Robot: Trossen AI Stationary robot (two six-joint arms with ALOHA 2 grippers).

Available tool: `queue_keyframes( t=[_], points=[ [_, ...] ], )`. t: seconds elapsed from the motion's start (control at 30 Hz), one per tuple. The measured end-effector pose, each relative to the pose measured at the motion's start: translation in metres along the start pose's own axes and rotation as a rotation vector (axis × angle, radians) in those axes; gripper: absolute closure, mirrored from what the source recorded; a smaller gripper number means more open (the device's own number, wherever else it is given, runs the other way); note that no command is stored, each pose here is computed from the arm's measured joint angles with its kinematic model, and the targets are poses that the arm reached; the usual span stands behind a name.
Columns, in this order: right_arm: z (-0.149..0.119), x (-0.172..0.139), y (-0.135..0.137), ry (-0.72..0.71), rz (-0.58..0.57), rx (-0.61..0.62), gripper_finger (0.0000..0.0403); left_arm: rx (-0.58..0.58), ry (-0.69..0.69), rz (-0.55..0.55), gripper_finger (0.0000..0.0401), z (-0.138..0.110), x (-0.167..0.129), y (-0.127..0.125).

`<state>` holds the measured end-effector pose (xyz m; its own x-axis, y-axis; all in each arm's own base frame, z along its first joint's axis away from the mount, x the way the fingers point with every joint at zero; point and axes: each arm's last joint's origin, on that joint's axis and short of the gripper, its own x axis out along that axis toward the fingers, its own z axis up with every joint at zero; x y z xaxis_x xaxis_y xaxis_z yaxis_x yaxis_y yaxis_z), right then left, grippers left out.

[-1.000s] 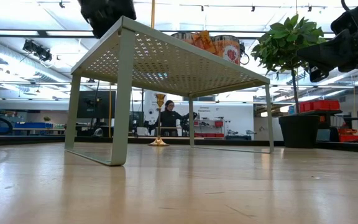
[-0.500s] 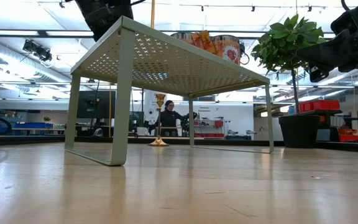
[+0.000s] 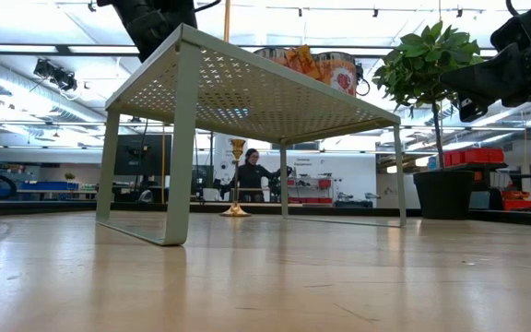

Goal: Pick & Place candle stick holders
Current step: Put the top gold candle holder on the shelf

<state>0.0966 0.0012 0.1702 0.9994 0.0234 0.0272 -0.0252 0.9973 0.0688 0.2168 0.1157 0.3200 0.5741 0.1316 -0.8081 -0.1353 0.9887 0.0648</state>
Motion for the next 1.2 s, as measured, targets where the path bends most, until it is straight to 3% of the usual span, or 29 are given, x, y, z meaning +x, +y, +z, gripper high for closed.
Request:
queue_keyframes(
  t=[0.37,0.63,1.2],
  points=[
    [0.000,0.000,0.000,0.000,0.000,0.000,0.0400,-0.004,0.015,0.005,0.0399,-0.002,0.000,0.001],
    [0.000,0.000,0.000,0.000,0.000,0.000,0.0400,-0.072,0.089,0.018,0.0399,-0.011,-0.001,0.007],
    [0.000,0.000,0.000,0.000,0.000,0.000,0.0400,-0.290,0.130,0.078,0.0398,-0.009,0.043,0.044]
  ],
)
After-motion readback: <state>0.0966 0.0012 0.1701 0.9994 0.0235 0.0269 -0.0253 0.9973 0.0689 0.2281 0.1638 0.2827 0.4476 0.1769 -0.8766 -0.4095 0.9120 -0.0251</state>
